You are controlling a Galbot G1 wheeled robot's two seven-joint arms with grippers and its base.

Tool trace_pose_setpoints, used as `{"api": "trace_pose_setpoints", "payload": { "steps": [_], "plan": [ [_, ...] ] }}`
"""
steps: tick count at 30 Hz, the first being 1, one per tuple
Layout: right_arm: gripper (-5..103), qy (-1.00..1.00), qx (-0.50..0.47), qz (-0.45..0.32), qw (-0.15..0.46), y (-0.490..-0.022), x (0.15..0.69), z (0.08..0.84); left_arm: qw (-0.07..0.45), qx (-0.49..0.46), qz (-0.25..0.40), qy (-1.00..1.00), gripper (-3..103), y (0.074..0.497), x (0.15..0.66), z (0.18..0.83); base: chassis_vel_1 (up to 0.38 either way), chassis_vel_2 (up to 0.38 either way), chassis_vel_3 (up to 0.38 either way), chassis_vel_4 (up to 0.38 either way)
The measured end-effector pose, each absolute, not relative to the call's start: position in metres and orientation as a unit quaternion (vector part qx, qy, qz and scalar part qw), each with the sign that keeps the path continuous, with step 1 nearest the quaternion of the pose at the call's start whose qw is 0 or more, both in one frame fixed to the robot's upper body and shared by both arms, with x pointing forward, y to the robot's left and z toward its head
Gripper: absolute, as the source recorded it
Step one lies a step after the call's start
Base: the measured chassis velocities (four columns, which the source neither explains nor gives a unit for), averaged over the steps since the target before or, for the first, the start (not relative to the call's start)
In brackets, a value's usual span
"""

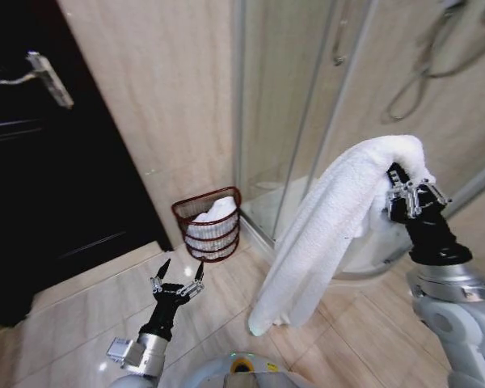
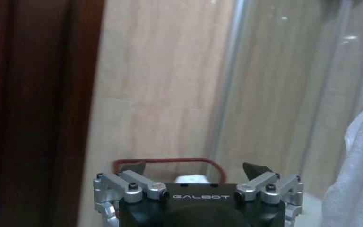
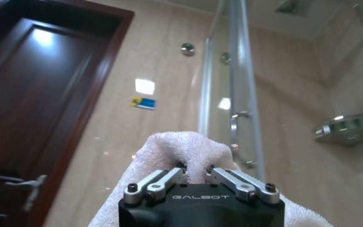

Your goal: Discard the used towel into the hamper.

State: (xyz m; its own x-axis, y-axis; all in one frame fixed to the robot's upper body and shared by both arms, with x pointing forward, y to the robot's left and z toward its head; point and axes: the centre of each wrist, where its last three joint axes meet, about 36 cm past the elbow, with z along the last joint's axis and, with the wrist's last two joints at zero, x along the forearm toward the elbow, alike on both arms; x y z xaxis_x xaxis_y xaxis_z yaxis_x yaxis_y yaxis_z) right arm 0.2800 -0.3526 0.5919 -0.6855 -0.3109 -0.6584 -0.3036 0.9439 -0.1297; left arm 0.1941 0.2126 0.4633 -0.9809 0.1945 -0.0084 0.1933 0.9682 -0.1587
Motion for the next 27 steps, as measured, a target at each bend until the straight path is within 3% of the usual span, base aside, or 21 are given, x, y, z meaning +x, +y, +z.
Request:
{"api": "trace_pose_setpoints", "payload": {
  "steps": [18,27],
  "plan": [
    [8,0.915,-0.184,-0.007,0.360,-0.3502,0.2811,0.5996,0.004,-0.098,0.080,-0.992,100,0.2126,0.1941,0.4633,0.114,0.111,0.122,0.112],
    [8,0.914,-0.187,-0.007,0.359,-0.3504,0.2816,0.6013,0.004,-0.098,0.080,-0.992,100,0.2126,0.1941,0.4633,0.014,0.004,0.003,0.009]
  ]
}}
